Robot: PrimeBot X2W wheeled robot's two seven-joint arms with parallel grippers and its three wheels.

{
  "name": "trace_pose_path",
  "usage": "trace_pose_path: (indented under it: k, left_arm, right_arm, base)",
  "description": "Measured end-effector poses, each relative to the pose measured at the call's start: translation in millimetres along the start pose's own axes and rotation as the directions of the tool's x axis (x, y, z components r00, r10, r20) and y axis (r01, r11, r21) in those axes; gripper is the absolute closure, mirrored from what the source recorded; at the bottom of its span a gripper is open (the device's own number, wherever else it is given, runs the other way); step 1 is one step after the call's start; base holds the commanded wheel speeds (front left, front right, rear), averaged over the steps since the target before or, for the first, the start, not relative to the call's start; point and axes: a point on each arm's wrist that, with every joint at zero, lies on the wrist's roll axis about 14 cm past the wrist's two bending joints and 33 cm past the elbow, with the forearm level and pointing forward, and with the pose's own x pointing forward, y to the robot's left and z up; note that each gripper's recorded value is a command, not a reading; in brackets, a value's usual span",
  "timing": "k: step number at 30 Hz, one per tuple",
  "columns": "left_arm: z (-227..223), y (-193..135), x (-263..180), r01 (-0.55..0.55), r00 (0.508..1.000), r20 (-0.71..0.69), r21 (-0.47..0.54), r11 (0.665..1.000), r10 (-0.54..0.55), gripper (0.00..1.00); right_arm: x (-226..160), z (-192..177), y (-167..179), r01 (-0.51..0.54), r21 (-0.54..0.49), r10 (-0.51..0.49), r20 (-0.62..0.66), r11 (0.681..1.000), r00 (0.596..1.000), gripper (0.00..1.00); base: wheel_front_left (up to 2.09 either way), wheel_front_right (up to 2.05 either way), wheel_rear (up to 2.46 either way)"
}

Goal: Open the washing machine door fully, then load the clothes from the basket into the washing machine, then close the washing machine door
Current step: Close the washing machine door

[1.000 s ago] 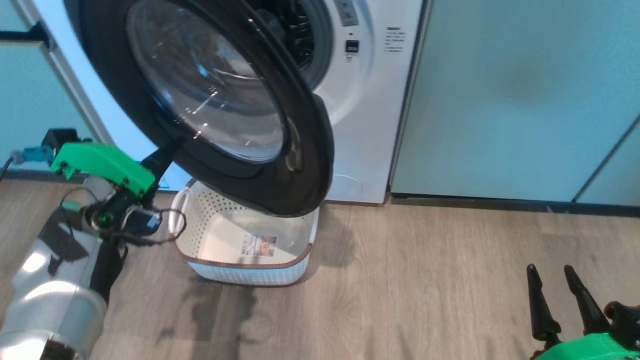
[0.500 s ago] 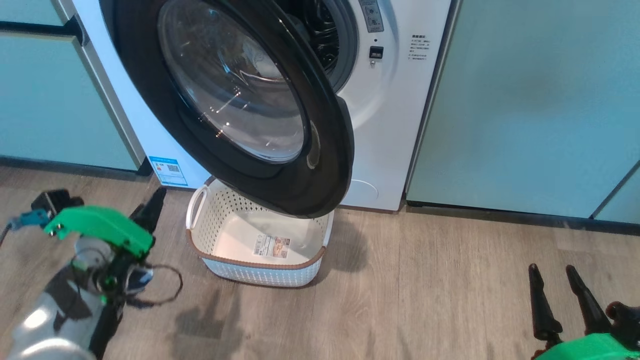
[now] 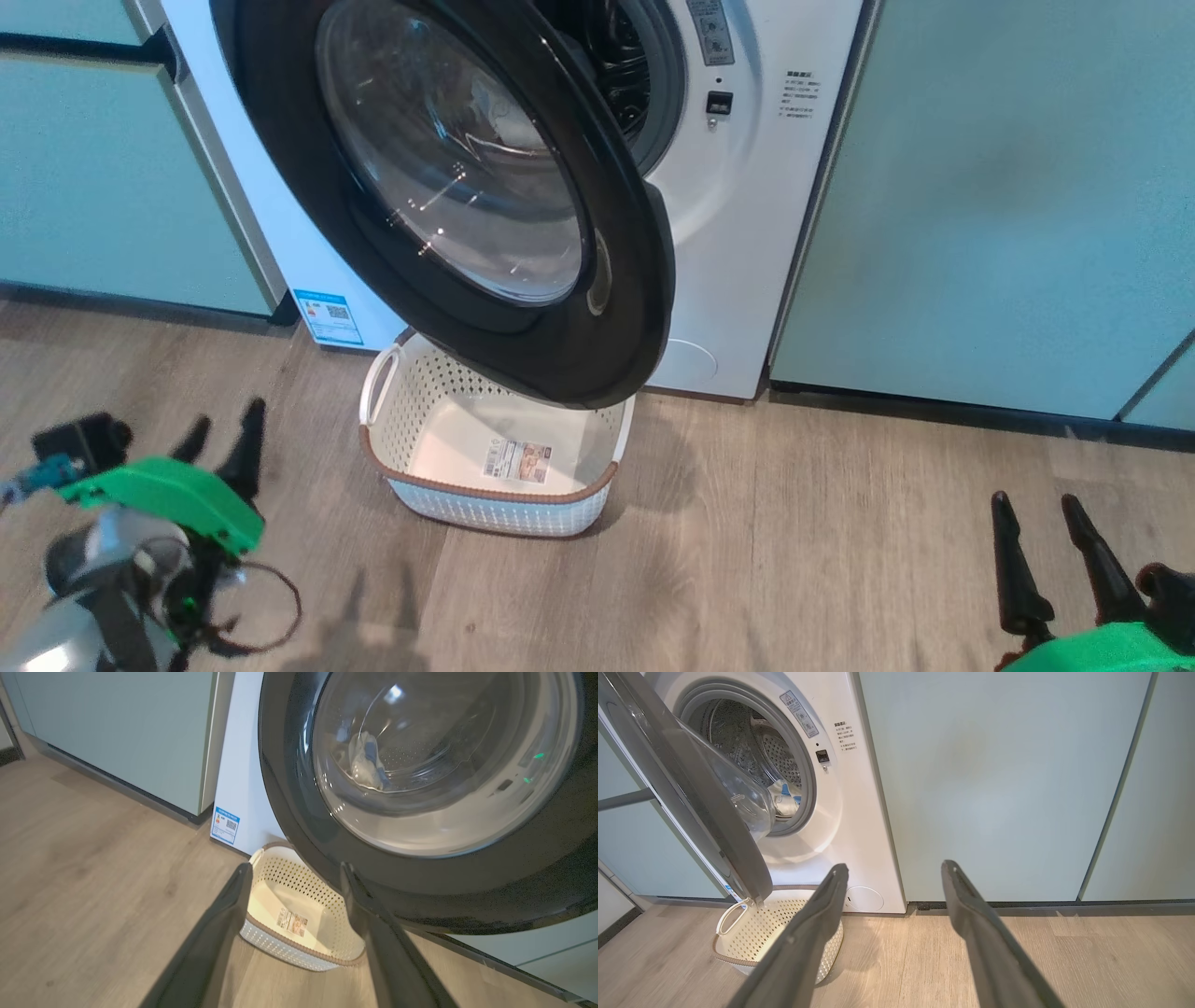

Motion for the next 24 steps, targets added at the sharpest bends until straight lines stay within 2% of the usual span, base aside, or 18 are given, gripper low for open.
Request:
trace_pose_path:
  k: [2,4,6,12,24]
  left_arm:
    - [7.4,1.7,0.4,-0.002,1.000,0.024,0.019,1.000,0.002,0.00]
    - [22.0,1.6,-1.8,0.001,0.997,0.079,0.091,0.996,-0.008,0.00]
    - [22.0,-0.6,-6.3,-0.002,0.995,0.102,0.101,0.995,-0.009,0.00]
    - [7.5,-11.6,-22.6,0.016,0.993,0.109,0.178,0.984,-0.036,0.00]
    - [9.8,-26.7,-32.0,0.043,0.987,0.131,0.316,0.948,-0.089,0.00]
  right_arm:
    - [0.6,0.0,0.0,0.000,0.000,0.000,0.000,1.000,1.000,0.00]
    - [1.8,-0.2,1.3,-0.005,0.000,0.005,-0.001,1.000,1.000,0.00]
    - [2.3,0.6,2.2,-0.008,0.000,0.008,0.001,1.000,1.000,0.00]
    - [2.8,1.8,3.4,-0.012,-0.001,0.012,0.005,1.000,1.000,0.00]
    - [4.5,7.5,2.6,-0.010,-0.003,0.010,0.023,1.000,1.000,0.00]
  base:
    - [0.00,0.00,0.00]
    - [0.00,0.00,0.00]
    - [0.00,0.00,0.00]
    - [0.00,0.00,0.00]
    - [0.00,0.00,0.00]
